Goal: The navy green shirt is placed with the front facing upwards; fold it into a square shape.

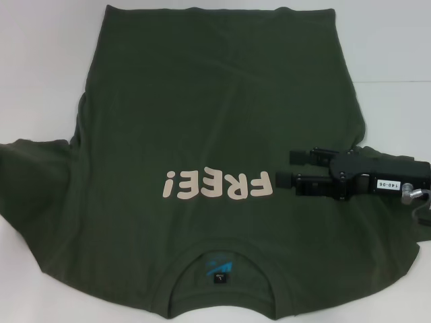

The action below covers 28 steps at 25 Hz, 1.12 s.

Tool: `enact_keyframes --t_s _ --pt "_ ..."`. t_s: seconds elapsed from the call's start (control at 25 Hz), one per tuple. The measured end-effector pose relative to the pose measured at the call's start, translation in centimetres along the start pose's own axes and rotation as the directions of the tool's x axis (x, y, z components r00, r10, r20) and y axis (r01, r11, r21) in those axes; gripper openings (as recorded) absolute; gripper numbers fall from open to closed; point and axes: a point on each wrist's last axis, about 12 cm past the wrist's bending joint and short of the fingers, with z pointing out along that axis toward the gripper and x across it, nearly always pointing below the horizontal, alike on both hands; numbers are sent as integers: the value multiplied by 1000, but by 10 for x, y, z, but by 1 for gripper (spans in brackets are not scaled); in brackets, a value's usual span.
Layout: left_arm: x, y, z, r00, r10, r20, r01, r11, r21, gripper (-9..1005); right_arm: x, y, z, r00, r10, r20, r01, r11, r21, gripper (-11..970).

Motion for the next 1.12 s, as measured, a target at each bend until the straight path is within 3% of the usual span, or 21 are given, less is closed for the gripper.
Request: enact_keyframes --t_s 0.32,0.56,0.76,0.96,1.12 --pt "-14 1 1 1000 16 20 -16 1000 -5 1 0 0 0 1000 2 3 -2 1000 -1 883" --pt "-16 -7 3 1000 7 6 -7 999 40 0 -1 0 0 1000 2 8 -2 1000 -1 884" --pt "-21 -25 -5 1000 2 -24 2 981 194 0 -1 0 0 1000 2 8 -2 1000 -1 884" --pt "-31 -51 -12 998 -11 -55 29 936 351 1 -1 0 0 1000 2 7 -2 1000 0 884" --pt "-34 -72 -4 996 -19 -83 53 898 437 10 -1 0 -1 1000 -2 6 2 1000 0 884"
